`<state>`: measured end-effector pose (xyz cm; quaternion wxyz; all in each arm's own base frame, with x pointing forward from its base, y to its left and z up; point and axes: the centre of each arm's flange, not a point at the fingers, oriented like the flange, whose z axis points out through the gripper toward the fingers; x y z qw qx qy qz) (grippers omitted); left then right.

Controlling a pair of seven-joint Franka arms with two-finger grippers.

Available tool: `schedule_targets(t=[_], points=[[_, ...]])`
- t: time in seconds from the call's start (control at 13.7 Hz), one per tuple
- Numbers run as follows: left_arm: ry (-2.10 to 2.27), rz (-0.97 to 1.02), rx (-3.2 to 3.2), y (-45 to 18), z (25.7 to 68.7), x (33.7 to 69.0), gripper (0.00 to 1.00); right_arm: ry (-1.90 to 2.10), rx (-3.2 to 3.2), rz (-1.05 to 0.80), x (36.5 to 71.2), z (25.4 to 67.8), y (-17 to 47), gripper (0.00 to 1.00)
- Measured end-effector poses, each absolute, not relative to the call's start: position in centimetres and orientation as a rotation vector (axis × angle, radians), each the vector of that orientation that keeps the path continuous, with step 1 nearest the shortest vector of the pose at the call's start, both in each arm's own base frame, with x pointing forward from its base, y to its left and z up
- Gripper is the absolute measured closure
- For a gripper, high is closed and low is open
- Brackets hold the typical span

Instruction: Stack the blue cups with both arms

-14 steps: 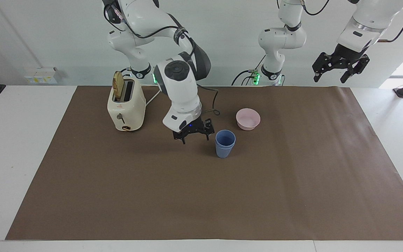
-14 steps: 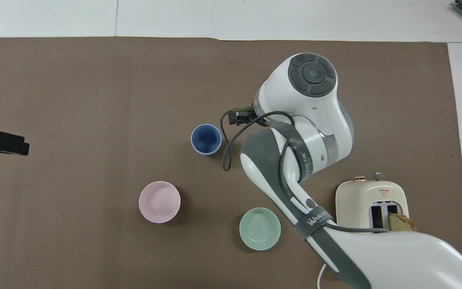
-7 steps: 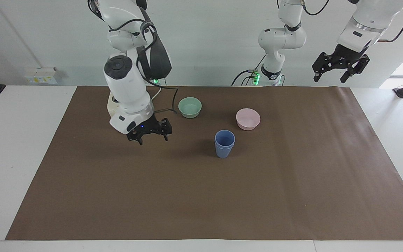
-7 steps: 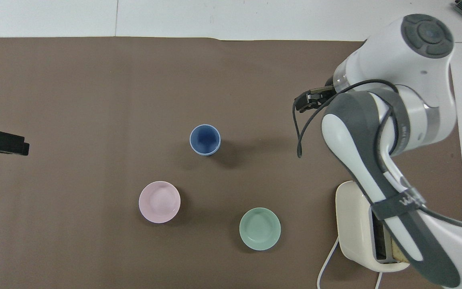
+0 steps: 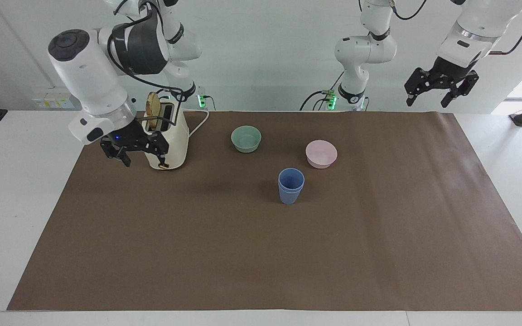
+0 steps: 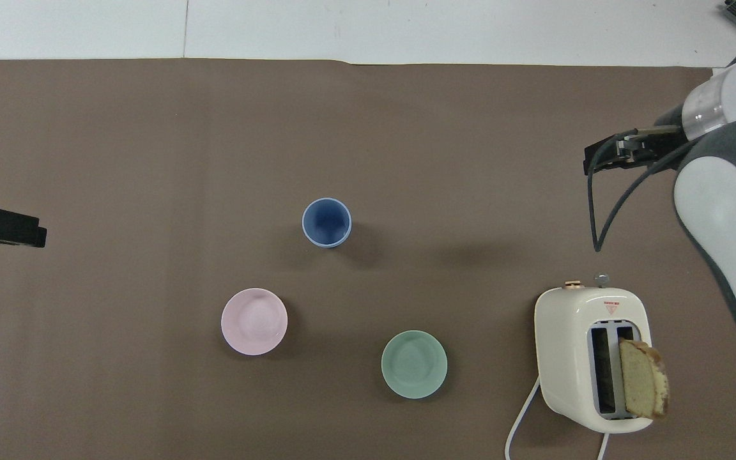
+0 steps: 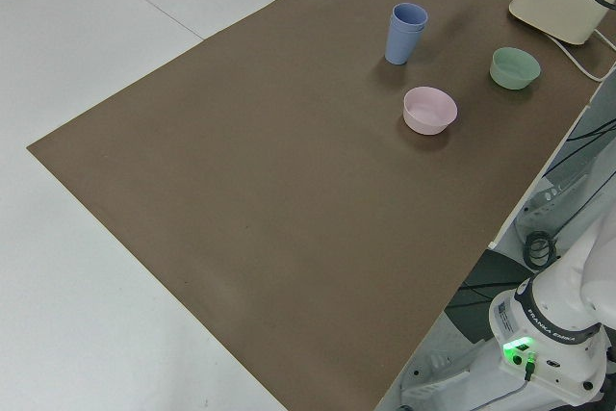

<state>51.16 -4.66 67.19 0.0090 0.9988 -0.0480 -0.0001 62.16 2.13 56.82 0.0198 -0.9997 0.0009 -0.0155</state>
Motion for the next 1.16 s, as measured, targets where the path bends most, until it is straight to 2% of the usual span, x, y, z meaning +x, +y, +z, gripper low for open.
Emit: schedule_targets(t=[0.66, 1.16], points=[[-0.150, -0.001, 3.120, -4.7, 67.2, 51.2, 0.00, 0.138, -3.133, -0.062, 58.6, 61.9, -3.6, 0.00], [-0.150, -0.001, 3.120, -4.7, 67.2, 51.2, 0.00, 0.145, -3.132, -0.067, 58.3, 62.3, -3.8, 0.00]])
